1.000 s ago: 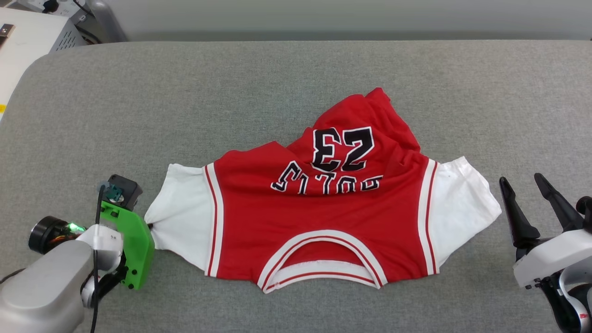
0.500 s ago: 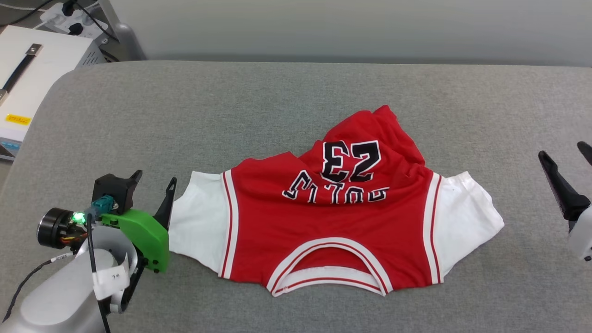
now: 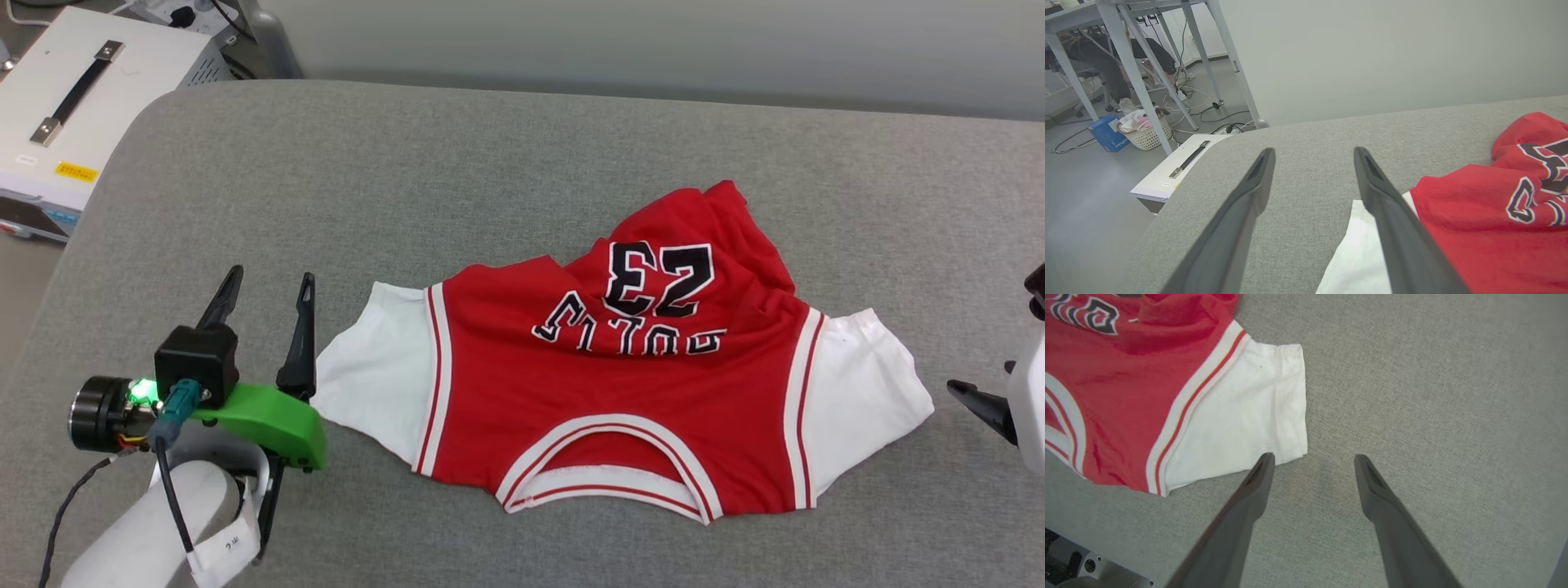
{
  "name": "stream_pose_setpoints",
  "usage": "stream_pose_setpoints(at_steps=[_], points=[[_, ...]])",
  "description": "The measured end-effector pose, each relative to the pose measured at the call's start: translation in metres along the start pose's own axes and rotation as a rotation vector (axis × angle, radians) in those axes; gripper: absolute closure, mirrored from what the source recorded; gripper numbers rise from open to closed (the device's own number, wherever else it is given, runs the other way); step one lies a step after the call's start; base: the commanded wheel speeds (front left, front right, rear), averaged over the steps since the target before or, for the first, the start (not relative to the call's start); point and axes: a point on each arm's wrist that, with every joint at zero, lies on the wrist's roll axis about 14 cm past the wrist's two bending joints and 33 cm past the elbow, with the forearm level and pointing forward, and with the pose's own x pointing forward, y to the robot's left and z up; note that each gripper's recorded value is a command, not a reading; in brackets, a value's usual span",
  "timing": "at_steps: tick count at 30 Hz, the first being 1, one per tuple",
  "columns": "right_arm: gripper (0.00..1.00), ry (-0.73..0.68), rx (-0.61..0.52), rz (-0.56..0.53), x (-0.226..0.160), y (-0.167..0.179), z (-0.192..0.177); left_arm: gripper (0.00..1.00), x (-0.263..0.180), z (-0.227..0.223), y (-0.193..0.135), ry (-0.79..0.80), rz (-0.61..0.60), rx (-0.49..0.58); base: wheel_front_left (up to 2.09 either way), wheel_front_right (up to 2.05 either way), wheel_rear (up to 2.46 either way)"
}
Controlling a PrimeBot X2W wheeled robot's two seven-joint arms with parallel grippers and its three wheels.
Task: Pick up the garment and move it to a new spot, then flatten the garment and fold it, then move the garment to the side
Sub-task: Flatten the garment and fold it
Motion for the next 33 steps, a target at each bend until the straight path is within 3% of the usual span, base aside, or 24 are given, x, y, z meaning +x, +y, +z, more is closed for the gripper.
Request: stream_pose_setpoints(at_steps=[10,17,18,20,33], points=[[0.0,0.153,0.096,0.068,0.067,0.015,-0.032,0.0,0.0,-0.02,0.0,0.011,0.035,-0.014,0.0,0.0,0.0],[0.0,0.206,0.085,0.111,0.085,0.029,-0.054,0.0,0.003,-0.031,0.013,0.028,0.063,-0.008,0.0,0.0,0.0],[0.56,0.19,0.096,0.115,0.085,0.029,-0.052,0.0,0.003,-0.032,0.014,0.03,0.067,-0.009,0.0,0.0,0.0],[1.0,0.144,0.118,0.126,0.083,0.031,-0.049,0.0,0.002,-0.034,0.018,0.035,0.068,-0.007,0.0,0.0,0.0],[1.0,-0.208,0.123,0.095,0.029,0.017,0.0,0.0,0.014,-0.004,0.018,0.038,-0.13,0.092,0.0,0.0,0.0]])
